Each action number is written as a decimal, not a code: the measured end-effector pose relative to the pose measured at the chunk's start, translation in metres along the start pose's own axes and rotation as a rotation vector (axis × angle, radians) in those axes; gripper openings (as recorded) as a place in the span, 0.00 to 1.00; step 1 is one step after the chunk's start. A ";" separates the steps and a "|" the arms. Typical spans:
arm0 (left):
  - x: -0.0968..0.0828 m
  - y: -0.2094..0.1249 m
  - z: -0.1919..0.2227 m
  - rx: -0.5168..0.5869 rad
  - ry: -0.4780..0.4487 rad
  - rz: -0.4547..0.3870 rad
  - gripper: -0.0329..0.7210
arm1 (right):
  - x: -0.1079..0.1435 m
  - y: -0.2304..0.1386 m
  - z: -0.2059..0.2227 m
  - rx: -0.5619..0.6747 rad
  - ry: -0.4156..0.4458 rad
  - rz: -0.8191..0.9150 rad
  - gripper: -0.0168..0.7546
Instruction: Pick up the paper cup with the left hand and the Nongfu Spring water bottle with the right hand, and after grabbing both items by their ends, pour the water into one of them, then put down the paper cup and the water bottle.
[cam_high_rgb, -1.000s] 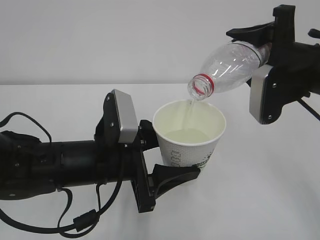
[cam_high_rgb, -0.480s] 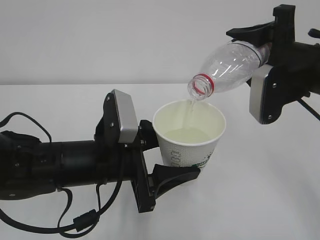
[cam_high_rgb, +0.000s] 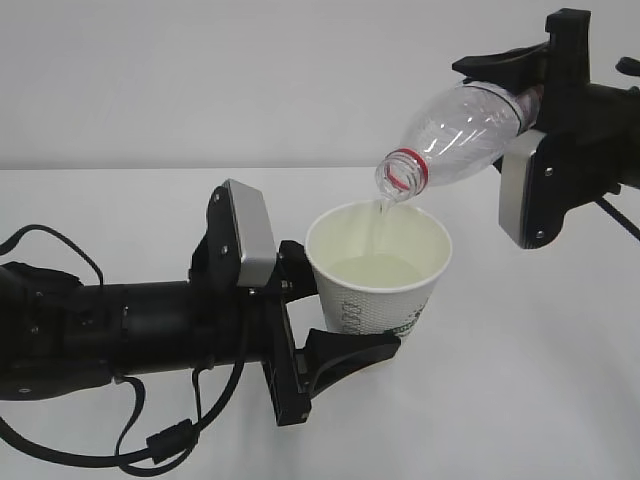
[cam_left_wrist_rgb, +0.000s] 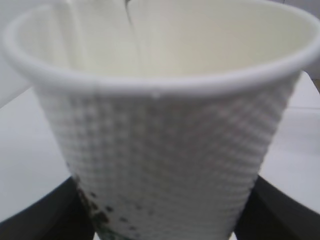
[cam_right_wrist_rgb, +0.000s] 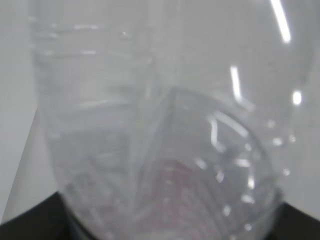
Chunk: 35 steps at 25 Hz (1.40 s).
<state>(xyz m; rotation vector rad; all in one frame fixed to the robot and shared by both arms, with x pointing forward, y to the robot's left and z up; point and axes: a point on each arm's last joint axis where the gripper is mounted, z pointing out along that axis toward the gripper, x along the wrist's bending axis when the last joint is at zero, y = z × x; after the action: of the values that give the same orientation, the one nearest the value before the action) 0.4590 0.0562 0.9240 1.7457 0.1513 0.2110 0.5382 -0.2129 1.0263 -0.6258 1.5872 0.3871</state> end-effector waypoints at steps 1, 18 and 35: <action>0.000 0.000 0.000 0.000 0.000 0.000 0.75 | 0.000 0.000 0.000 0.000 0.000 0.000 0.62; 0.000 0.000 0.000 0.000 0.000 0.000 0.75 | -0.001 0.000 0.000 0.001 -0.004 0.000 0.62; 0.000 0.000 0.000 0.000 0.000 0.000 0.75 | -0.001 0.000 0.000 0.001 -0.004 -0.002 0.62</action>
<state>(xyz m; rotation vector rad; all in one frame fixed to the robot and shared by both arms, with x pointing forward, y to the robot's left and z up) 0.4590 0.0562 0.9240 1.7457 0.1513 0.2110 0.5385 -0.2129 1.0272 -0.6251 1.5830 0.3861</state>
